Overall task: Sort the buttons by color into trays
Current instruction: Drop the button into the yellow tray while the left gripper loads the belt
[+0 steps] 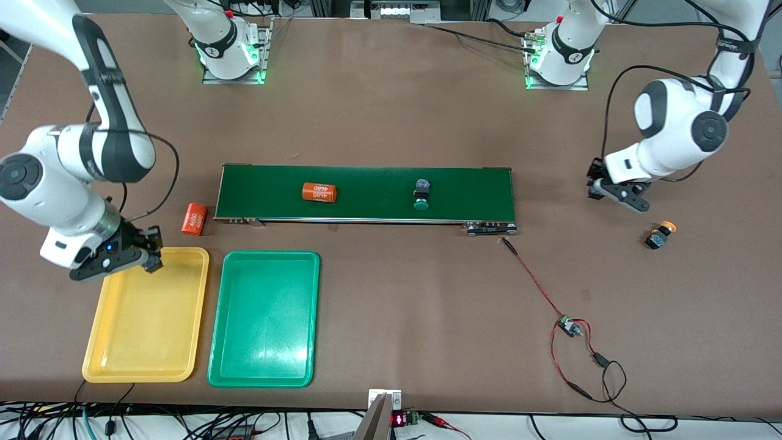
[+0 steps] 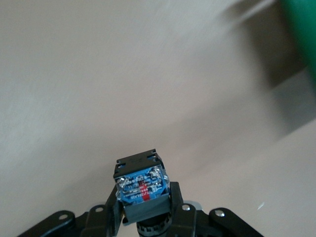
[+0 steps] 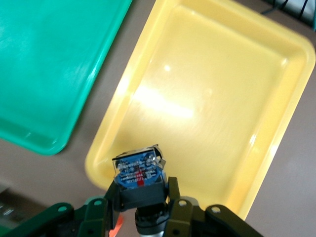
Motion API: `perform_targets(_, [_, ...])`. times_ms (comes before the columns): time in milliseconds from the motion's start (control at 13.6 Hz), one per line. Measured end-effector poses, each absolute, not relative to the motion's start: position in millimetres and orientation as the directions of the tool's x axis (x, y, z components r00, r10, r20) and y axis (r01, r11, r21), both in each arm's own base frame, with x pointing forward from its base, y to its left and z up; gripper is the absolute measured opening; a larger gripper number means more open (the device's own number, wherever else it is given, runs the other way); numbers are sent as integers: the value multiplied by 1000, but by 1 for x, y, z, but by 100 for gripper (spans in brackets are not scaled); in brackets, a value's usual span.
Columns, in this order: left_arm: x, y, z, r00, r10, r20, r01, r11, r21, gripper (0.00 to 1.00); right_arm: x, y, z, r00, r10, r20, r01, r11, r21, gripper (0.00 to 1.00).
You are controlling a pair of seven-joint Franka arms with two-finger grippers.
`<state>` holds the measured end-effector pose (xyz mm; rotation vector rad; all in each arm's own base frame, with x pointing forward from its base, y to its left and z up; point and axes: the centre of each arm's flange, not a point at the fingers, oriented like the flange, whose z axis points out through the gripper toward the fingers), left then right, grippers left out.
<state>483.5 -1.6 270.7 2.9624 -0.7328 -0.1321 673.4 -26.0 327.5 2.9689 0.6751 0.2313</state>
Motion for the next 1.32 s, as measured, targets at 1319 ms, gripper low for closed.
perform_targets(1319, [506,-219,250,915,-392,-89,-377,-913,154,41,699,-82,200,883,405,237,385,-914,126,78])
